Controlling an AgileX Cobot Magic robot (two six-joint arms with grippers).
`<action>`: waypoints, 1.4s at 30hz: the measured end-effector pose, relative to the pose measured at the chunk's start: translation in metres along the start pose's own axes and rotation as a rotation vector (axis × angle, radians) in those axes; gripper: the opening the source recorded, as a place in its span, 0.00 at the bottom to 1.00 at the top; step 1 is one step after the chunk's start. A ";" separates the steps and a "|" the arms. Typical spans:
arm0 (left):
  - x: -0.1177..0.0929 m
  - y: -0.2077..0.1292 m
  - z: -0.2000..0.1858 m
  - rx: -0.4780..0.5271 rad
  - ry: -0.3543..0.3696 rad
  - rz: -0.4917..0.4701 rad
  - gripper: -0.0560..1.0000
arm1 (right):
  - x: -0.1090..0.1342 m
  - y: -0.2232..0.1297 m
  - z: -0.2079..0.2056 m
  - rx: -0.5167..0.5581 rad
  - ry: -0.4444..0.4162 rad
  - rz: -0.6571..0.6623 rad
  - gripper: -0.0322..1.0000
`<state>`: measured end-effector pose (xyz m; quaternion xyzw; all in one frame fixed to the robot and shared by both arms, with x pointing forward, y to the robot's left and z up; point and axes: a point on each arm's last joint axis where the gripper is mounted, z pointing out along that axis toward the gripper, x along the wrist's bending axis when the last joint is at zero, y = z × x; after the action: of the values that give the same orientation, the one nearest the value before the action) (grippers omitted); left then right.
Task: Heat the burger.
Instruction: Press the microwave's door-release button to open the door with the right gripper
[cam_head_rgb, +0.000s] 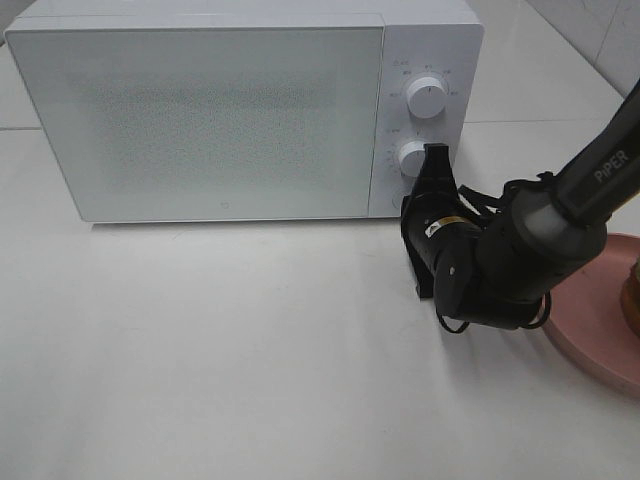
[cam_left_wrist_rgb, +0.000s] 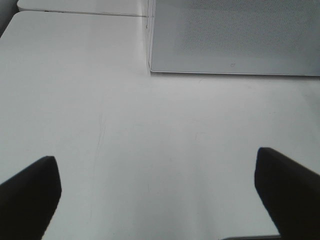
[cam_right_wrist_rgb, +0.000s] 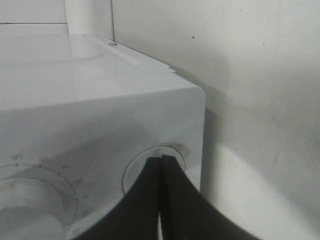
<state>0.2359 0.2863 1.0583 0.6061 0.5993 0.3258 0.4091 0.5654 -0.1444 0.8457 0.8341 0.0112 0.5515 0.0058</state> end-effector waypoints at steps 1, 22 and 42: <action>0.000 0.000 0.000 0.000 0.000 0.000 0.97 | 0.000 0.000 0.000 0.000 0.000 0.000 0.04; 0.000 0.000 0.000 0.000 0.001 0.000 0.97 | 0.002 -0.007 0.010 -0.008 0.015 -0.009 0.04; 0.000 0.000 0.000 0.000 0.001 0.000 0.97 | 0.007 -0.014 0.021 -0.099 0.019 0.047 0.04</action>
<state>0.2359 0.2864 1.0583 0.6061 0.5994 0.3261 0.4087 0.5877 -0.1299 0.8438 0.8275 -0.0356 0.5593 0.0342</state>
